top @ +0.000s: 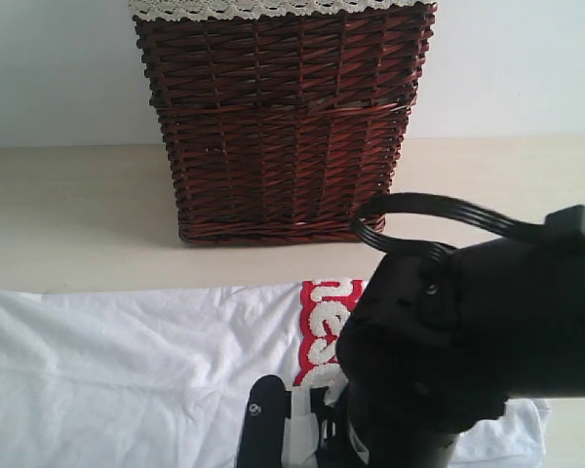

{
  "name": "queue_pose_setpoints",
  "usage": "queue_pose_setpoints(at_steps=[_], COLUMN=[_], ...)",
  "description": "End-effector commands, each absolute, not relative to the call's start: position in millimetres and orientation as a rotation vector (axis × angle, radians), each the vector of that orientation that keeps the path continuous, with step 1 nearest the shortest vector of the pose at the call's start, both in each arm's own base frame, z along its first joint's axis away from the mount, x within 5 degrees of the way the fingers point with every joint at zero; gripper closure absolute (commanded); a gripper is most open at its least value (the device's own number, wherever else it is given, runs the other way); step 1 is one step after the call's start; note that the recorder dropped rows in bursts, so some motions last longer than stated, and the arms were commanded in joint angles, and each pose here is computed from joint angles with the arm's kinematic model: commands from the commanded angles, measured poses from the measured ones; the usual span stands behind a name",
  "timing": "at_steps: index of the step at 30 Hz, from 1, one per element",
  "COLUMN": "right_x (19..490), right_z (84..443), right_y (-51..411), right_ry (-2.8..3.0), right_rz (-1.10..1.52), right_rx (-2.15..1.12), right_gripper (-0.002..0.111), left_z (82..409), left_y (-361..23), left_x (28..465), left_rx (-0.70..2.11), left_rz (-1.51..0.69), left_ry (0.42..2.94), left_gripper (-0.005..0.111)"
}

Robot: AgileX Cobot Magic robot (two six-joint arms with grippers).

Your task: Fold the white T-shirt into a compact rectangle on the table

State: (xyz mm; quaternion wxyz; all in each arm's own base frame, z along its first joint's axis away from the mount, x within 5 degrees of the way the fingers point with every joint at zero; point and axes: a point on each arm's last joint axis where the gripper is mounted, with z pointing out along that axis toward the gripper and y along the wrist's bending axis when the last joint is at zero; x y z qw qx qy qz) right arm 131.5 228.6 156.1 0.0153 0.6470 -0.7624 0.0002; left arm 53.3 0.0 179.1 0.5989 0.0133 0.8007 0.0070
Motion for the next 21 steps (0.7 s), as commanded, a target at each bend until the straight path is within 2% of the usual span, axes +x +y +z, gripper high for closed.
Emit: queue_pose_setpoints(at_steps=[1, 6, 14, 21], right_x=[118, 106, 92, 87], right_z=[158, 146, 145, 146], right_y=[217, 208, 219, 223], right_ry=[-2.401, -2.363, -2.321, -2.330], right_rz=[-0.086, -0.088, -0.124, -0.228], right_rx=[1.916, 1.888, 2.018, 1.961], right_gripper=[0.076, 0.071, 0.048, 0.045], left_z=[181, 181, 181, 181], left_y=[0, 0, 0, 0], left_x=[53, 53, 53, 53], left_rx=[0.031, 0.031, 0.031, 0.031], left_rz=[0.024, 0.024, 0.024, 0.024], left_ry=[1.841, 1.841, 1.841, 1.841], left_gripper=[0.107, 0.107, 0.107, 0.107])
